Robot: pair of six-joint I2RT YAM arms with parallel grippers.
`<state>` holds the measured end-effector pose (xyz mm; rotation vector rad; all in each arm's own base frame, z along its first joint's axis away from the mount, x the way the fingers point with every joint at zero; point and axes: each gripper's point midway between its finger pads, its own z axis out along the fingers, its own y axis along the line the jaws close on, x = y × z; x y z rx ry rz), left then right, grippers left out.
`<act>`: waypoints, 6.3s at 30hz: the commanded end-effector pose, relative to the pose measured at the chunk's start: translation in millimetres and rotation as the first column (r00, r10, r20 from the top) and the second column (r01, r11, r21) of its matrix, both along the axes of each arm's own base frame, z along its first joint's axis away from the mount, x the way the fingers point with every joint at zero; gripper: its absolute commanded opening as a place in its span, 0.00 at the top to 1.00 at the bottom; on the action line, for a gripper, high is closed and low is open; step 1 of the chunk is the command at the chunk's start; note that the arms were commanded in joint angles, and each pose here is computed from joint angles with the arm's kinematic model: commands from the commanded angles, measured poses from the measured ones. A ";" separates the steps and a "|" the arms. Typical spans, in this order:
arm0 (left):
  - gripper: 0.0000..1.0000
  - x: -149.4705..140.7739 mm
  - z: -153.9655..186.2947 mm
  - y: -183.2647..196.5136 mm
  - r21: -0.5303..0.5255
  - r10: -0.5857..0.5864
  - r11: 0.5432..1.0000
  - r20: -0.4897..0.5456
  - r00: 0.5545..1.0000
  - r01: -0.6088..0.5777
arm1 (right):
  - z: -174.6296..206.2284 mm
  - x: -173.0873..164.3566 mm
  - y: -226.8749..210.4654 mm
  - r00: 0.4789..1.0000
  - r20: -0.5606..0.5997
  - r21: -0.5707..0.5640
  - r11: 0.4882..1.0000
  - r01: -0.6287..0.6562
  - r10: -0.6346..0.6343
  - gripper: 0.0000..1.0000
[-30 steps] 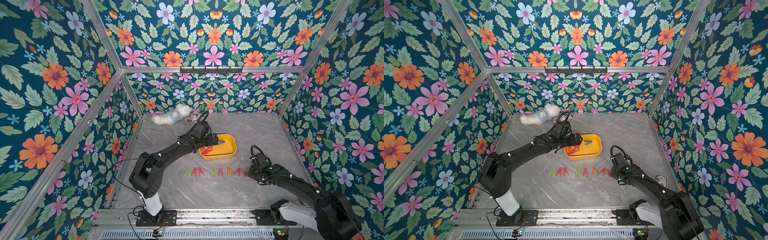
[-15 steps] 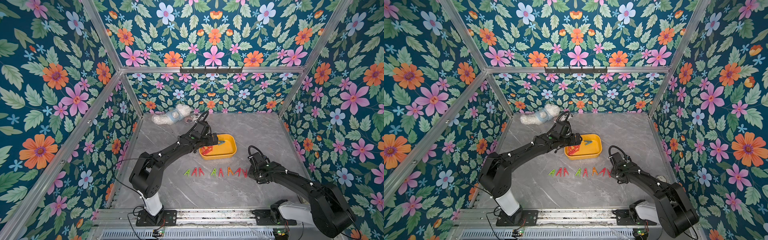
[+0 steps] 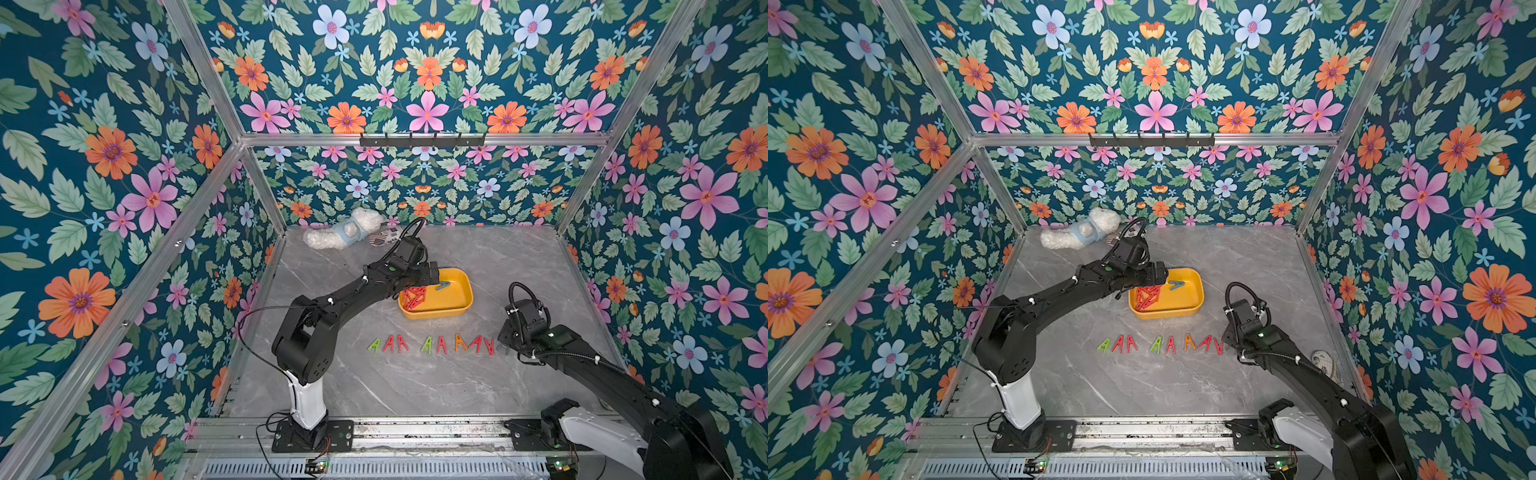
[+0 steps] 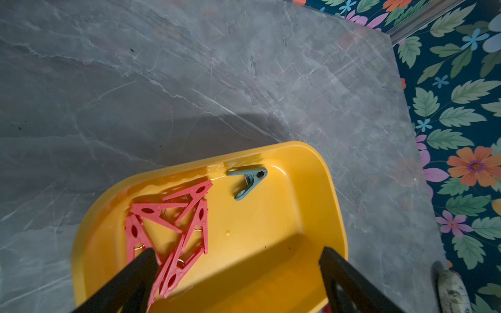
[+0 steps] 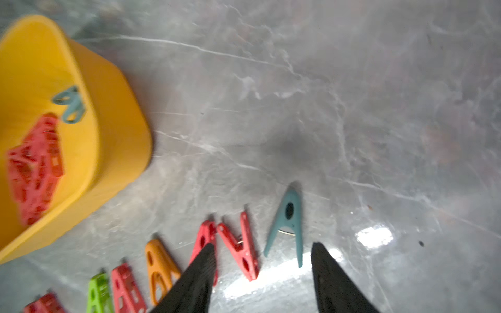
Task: Take the clothespins out of the storage box
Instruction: Place the clothespin at the center of the board, then pick up the clothespin from the storage box, then place the clothespin at the center of the board, then pick up the clothespin from the storage box.
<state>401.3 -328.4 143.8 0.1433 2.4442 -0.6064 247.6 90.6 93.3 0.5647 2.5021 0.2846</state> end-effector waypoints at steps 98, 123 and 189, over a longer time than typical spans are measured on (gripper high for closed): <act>0.97 14.1 -77.0 -73.0 0.437 -0.412 0.833 0.082 0.908 0.338 | 62.3 48.3 59.4 0.968 0.226 0.230 0.960 -0.158 0.105 0.01; 1.00 -64.8 -9.9 62.0 0.366 -0.007 0.930 0.137 0.990 -0.044 | 79.8 73.4 141.1 0.875 0.330 0.276 0.851 -0.448 0.353 0.01; 0.04 -111.5 -8.6 179.8 0.221 0.310 0.927 0.006 0.951 -0.303 | 3.9 145.6 216.0 0.880 0.102 0.067 0.879 -0.472 0.465 0.37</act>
